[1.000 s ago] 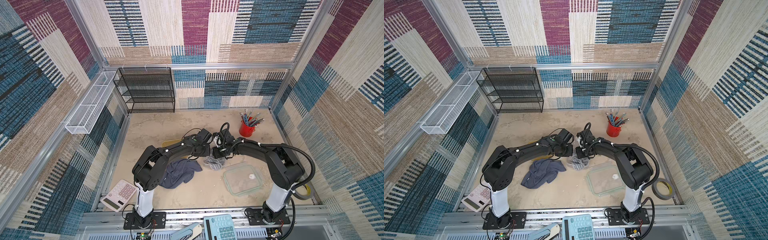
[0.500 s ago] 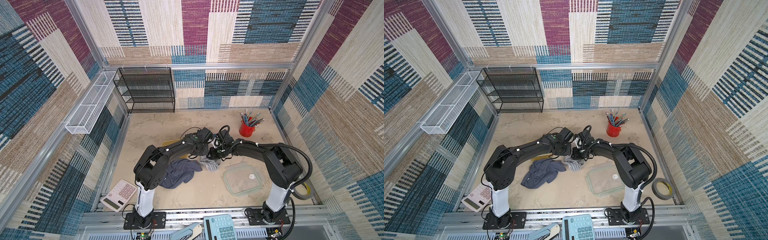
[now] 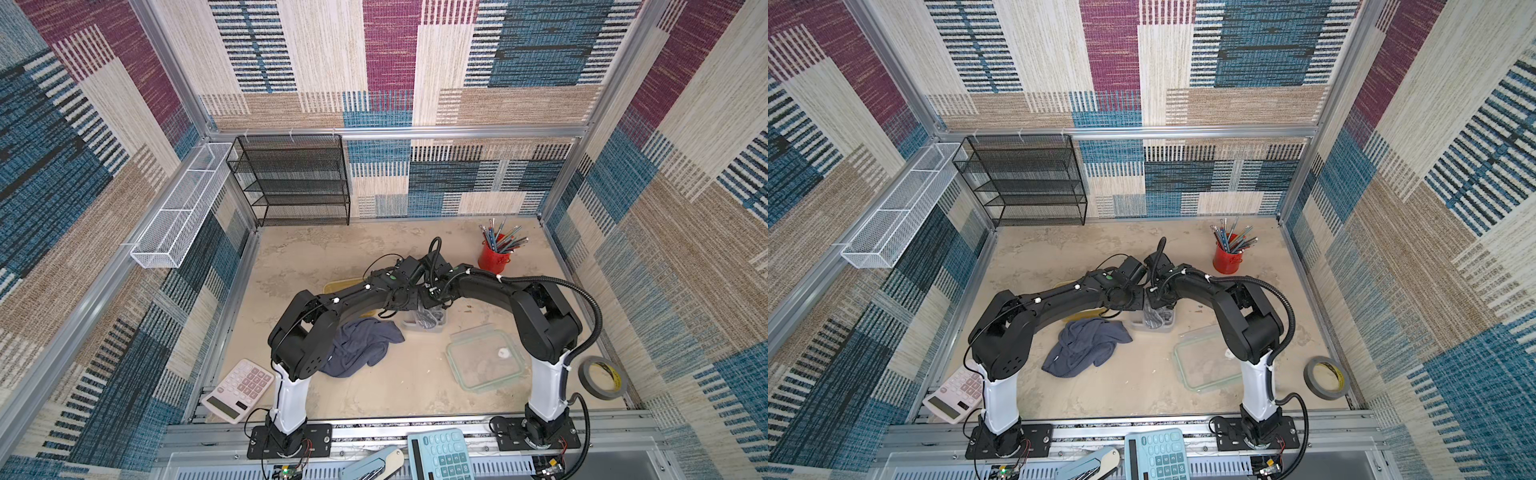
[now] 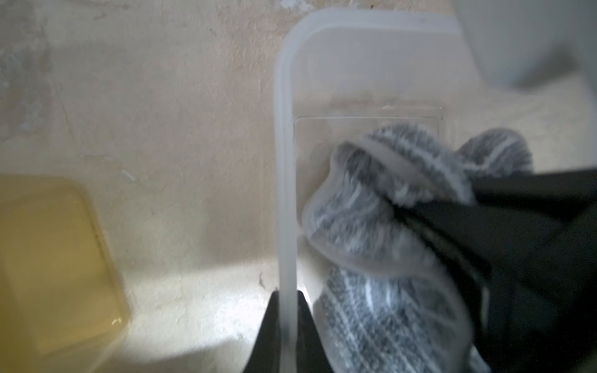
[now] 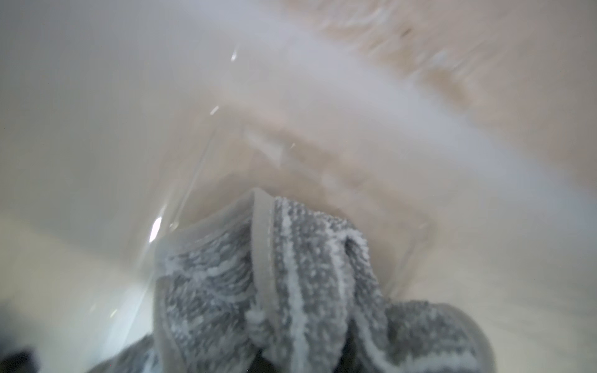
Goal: Wipe the insides of the lunch boxes
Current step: Wipe the dirt inside the lunch box.
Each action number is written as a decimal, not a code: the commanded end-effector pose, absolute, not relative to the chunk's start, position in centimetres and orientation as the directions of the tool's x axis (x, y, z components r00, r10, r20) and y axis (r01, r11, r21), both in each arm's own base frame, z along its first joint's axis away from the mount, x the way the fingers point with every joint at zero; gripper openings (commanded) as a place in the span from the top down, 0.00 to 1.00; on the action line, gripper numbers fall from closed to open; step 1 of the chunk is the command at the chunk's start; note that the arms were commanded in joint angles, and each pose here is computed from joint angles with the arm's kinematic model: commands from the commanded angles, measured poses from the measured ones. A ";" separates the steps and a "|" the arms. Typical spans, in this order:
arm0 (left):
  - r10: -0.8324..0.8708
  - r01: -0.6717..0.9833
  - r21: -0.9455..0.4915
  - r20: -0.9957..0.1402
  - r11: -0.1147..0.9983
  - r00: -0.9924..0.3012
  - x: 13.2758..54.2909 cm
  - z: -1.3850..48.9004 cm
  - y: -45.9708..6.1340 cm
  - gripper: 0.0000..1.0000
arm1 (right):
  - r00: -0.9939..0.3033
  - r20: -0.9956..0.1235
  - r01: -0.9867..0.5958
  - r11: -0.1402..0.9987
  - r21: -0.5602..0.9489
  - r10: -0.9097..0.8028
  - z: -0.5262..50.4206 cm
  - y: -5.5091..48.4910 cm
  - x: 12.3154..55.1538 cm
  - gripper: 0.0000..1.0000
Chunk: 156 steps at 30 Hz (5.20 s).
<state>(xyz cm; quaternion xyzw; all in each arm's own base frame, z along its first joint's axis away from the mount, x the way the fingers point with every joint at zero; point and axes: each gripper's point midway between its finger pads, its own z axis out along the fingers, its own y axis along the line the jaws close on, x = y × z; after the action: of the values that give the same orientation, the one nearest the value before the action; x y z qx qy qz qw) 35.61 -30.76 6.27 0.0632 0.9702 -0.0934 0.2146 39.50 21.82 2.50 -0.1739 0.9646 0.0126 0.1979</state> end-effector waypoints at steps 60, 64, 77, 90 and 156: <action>0.119 0.196 -0.143 -0.423 0.970 -0.898 35.1 6.0 -31.2 1.00 | -0.905 -0.350 -0.222 0.970 -0.100 -0.243 0.8 15.4 40.2 0.82; 0.057 0.152 -0.167 -0.470 0.974 -0.881 37.0 6.8 -31.4 1.00 | -0.926 -0.232 -0.311 0.950 0.016 -0.299 -0.5 17.6 36.5 0.85; -0.044 0.087 -0.209 -0.553 0.974 -0.832 40.7 8.3 -32.3 1.00 | -0.908 -0.104 -0.419 0.884 0.208 -0.406 -1.0 21.9 29.1 0.90; -0.080 0.118 -0.340 -0.515 0.933 -0.853 39.1 7.7 -33.9 1.00 | -0.925 -0.253 -0.380 0.642 0.666 -0.284 4.7 30.4 29.4 0.92; -0.105 0.066 -0.262 -0.587 0.963 -0.803 40.0 8.9 -32.9 0.98 | -0.896 -0.216 -0.442 0.817 0.370 -0.387 2.0 24.5 32.3 0.91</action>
<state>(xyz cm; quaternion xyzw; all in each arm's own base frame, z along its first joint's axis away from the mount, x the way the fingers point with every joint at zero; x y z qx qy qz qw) 37.71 -31.71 6.85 0.0350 0.9601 -0.0936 0.2613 36.16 23.23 2.74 -0.2146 0.9547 0.1456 0.1458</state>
